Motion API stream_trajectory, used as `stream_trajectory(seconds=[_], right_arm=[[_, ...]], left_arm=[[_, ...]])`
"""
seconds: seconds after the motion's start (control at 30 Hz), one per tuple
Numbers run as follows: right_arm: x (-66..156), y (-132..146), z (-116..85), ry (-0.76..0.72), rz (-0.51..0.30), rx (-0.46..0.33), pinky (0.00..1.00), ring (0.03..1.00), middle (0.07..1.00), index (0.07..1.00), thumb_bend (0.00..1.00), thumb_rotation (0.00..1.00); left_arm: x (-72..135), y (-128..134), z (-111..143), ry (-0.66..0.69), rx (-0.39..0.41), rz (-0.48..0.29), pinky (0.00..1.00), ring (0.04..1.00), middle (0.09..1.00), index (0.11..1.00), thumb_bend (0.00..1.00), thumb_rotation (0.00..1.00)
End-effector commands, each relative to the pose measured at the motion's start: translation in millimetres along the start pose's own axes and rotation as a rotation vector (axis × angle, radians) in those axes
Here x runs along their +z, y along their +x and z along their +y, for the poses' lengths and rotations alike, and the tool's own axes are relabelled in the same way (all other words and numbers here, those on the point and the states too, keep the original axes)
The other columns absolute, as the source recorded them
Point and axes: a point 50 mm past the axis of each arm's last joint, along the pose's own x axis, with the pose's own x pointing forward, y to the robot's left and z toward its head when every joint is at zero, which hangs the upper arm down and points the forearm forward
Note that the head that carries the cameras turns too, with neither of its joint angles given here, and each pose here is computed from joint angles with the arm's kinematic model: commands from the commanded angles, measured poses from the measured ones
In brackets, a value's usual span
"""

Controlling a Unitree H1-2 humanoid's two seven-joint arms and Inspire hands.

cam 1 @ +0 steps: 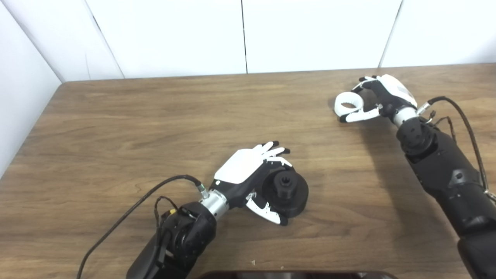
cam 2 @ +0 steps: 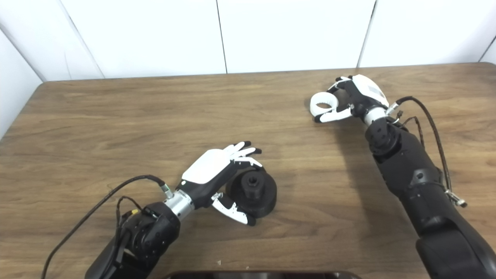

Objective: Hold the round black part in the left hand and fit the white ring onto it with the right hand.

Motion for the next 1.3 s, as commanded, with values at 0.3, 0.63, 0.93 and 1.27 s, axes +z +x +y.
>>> stream_trajectory(seconds=[0.3,0.63,0.93,1.27], right_arm=[[14,12,-32,-0.002,-0.073,-0.087,1.00,0.997,0.897,0.493,0.52,0.15],[12,9,-34,0.009,-0.085,-0.098,0.96,0.976,0.879,0.491,0.52,0.15],[17,-10,-45,0.052,-0.123,-0.091,0.95,0.961,0.869,0.491,0.52,0.15],[32,-47,-58,0.140,-0.183,-0.077,0.91,0.941,0.862,0.490,0.52,0.15]], left_arm=[[-1,3,-15,0.017,-0.063,0.019,0.98,1.000,0.933,0.602,0.92,0.23],[1,4,-16,0.019,-0.061,0.019,0.99,1.000,0.935,0.604,0.91,0.24],[1,4,-18,0.012,-0.062,0.025,0.99,1.000,0.937,0.600,0.92,0.24],[1,5,-20,0.018,-0.061,0.020,0.99,1.000,0.934,0.601,0.91,0.23]])
